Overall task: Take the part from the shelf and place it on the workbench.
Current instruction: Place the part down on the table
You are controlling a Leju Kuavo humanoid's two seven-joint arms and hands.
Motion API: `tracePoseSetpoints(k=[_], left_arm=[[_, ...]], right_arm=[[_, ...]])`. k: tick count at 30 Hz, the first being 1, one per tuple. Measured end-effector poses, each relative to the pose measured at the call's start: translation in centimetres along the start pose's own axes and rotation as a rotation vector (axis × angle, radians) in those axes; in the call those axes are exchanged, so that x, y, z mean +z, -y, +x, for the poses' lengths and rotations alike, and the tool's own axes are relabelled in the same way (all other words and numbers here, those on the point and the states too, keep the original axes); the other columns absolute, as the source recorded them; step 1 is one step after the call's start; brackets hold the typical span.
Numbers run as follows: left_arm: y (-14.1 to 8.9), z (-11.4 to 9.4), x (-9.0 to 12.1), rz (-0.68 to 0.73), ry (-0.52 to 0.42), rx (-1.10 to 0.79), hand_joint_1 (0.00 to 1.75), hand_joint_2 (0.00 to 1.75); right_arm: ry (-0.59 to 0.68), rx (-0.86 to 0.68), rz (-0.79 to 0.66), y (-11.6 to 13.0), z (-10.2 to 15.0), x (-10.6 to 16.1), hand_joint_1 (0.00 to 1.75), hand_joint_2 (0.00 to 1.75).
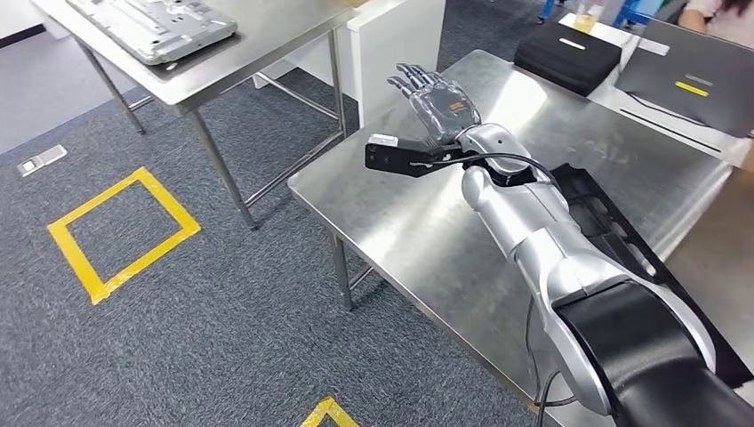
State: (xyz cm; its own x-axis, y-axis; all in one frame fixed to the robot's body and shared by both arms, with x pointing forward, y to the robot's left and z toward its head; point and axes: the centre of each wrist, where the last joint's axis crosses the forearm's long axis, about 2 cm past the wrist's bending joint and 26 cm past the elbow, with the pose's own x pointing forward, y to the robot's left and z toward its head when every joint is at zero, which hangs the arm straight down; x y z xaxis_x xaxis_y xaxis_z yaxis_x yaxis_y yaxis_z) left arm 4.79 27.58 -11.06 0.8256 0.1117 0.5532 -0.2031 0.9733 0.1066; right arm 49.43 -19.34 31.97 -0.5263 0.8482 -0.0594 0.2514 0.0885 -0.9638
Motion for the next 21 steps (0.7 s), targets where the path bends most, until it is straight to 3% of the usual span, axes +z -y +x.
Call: tracePoseSetpoints(k=[21], left_arm=[[0.12, -0.22, 0.13, -0.013, -0.010, 0.004, 0.00, 0.00]], right_arm=[[-0.009, 0.021, 0.020, -0.06, -0.42, 0.19, 0.00, 0.00]])
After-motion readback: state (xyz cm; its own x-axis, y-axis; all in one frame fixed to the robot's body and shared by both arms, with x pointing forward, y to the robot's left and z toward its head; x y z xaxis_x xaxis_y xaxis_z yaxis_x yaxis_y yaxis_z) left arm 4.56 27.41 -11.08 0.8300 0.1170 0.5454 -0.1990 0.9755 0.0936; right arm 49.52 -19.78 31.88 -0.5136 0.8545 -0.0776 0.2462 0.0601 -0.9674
